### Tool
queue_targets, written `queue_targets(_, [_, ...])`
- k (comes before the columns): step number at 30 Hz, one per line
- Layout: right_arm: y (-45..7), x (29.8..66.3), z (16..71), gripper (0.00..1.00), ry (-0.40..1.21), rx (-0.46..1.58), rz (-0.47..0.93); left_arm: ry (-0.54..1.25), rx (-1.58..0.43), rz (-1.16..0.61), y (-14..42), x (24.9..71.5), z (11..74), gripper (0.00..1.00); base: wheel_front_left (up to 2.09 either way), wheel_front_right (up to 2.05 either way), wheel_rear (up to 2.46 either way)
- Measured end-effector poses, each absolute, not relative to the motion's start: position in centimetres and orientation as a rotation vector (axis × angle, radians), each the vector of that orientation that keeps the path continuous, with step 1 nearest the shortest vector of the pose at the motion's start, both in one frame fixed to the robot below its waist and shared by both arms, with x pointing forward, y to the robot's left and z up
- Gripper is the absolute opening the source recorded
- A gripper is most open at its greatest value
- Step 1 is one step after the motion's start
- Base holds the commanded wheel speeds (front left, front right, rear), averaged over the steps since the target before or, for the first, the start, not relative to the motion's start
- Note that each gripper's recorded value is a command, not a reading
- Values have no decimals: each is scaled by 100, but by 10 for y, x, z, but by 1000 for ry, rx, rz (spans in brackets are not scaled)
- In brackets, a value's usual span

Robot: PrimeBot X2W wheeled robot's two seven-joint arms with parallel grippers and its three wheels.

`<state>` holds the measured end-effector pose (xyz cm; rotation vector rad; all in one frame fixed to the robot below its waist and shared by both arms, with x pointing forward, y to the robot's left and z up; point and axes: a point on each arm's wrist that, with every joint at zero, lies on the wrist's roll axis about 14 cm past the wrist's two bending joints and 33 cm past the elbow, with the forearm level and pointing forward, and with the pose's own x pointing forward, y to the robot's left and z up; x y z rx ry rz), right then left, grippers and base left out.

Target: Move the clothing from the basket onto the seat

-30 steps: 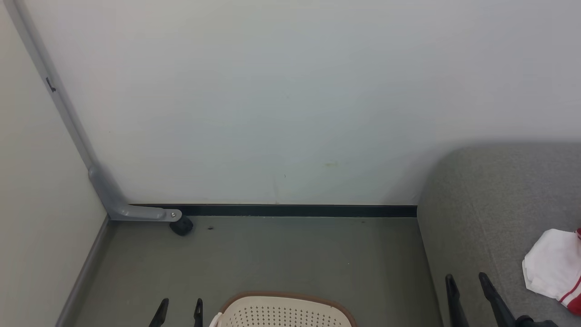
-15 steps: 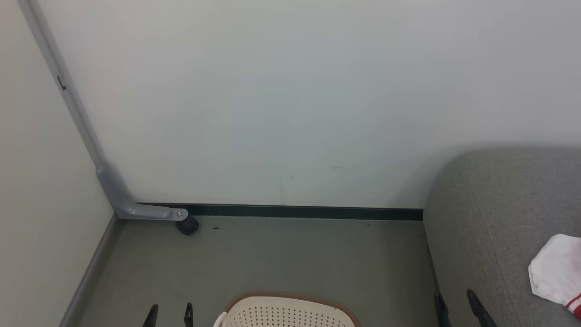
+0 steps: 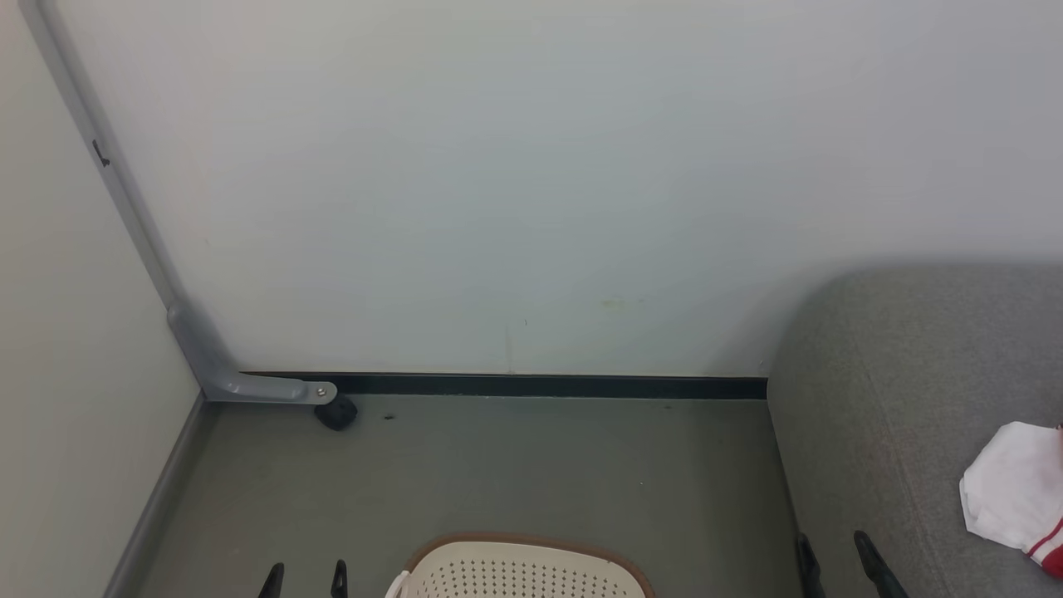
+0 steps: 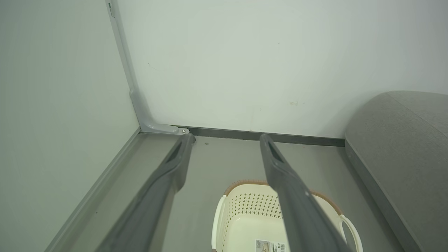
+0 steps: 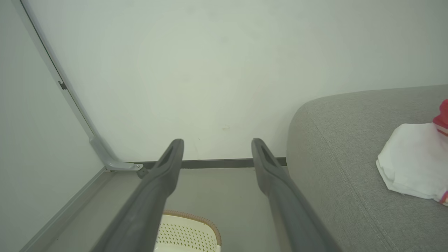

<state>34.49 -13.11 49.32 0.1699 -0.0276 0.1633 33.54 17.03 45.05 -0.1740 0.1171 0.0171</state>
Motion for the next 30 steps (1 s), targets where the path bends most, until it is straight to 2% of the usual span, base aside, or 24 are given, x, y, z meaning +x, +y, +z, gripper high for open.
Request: queue_targets(30, [-134, 341, 494, 100, -31, 177, 157, 98, -290, -45, 162, 332, 454, 100, 0, 0, 0])
